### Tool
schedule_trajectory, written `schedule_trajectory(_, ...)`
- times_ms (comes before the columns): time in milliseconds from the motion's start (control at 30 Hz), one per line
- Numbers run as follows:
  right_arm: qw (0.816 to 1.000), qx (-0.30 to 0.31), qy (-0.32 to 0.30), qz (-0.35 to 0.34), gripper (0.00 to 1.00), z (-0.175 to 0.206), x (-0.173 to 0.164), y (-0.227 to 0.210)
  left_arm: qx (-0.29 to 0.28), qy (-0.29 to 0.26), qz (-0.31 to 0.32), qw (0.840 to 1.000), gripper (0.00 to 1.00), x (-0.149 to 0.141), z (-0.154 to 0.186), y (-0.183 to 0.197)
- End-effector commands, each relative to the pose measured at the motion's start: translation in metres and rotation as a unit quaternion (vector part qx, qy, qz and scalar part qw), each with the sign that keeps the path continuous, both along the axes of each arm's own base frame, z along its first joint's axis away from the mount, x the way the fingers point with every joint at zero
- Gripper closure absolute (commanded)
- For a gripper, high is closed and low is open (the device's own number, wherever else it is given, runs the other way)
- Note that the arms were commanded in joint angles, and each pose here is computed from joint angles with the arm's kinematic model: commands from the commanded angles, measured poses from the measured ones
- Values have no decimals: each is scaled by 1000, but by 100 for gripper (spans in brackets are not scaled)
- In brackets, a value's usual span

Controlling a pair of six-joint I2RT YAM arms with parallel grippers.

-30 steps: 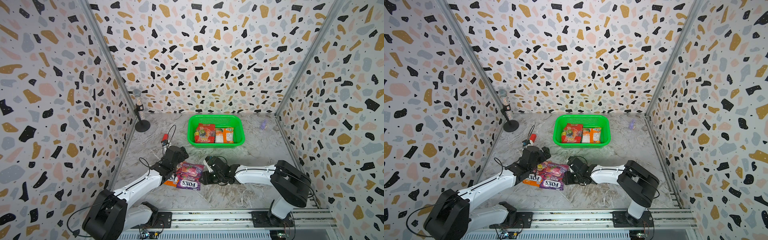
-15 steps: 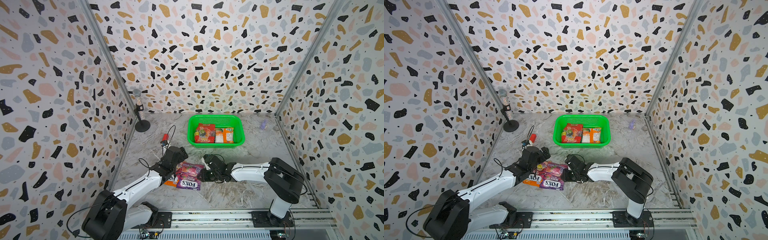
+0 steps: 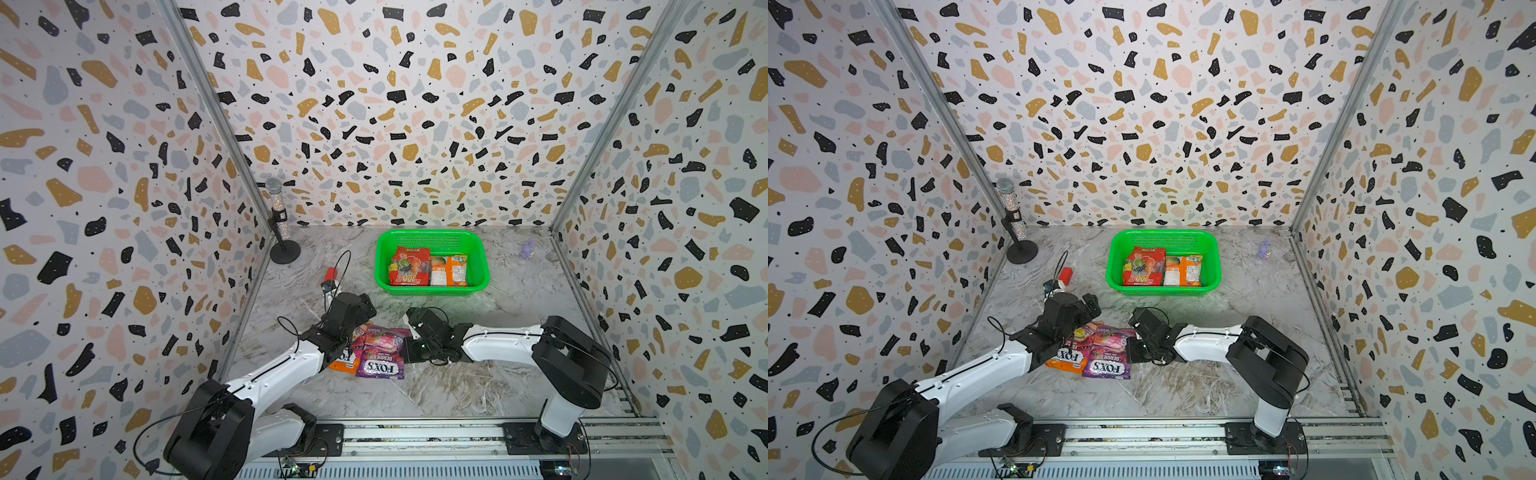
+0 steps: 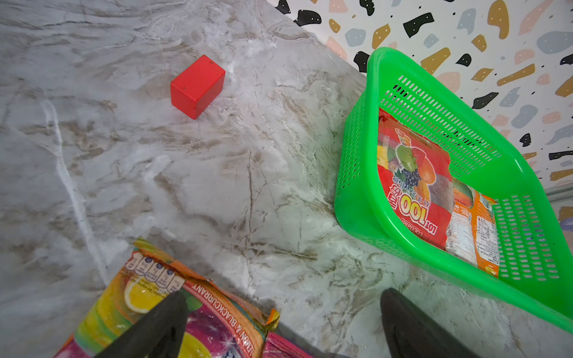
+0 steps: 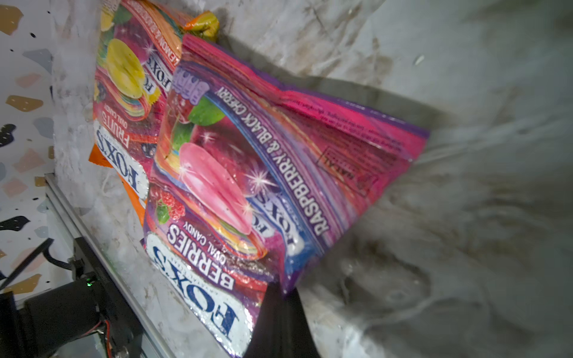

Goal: Put the candies in the basket
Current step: Pick up the candy at the center of the board, then place the candy in the basket.

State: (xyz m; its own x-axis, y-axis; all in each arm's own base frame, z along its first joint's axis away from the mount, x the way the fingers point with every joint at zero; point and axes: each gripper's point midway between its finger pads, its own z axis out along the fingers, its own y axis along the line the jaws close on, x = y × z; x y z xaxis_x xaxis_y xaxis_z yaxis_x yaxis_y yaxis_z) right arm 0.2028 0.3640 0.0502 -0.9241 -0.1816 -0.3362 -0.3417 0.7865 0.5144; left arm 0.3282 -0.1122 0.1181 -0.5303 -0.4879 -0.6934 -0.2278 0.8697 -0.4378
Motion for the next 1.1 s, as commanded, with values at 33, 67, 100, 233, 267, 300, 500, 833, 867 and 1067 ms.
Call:
schedule_trajectory(33,992,-71,-104,23,100,43,12,-37,-10,-12,-26,1000,0,6,4,-10)
schedule_trajectory(67,988,-83,-125,25,100,52,14,-46,-14,-15,-52,998,0,7,7,-19)
schedule_trajectory(100,985,-96,-140,27,100,56,15,-54,-22,-21,-79,996,0,9,9,-29)
schedule_trajectory(233,966,-147,-213,5,100,82,27,-91,-71,-24,-192,978,0,11,9,-83)
schedule_trajectory(267,963,-152,-223,1,100,87,29,-97,-70,-20,-213,974,0,12,8,-93)
schedule_trajectory(300,961,-153,-230,-1,100,92,29,-101,-70,-17,-227,971,0,11,7,-101)
schedule_trajectory(500,958,-139,-249,-8,100,117,36,-116,-65,-9,-235,970,0,11,3,-107)
schedule_trajectory(833,936,-155,-317,-22,100,183,57,-148,-54,-5,-210,976,0,13,0,-98)
schedule_trajectory(867,934,-158,-320,-29,100,189,61,-154,-52,-5,-206,977,0,13,0,-96)
schedule_trajectory(1067,936,-138,-317,-62,100,223,86,-165,-24,14,-135,990,0,14,-7,-69)
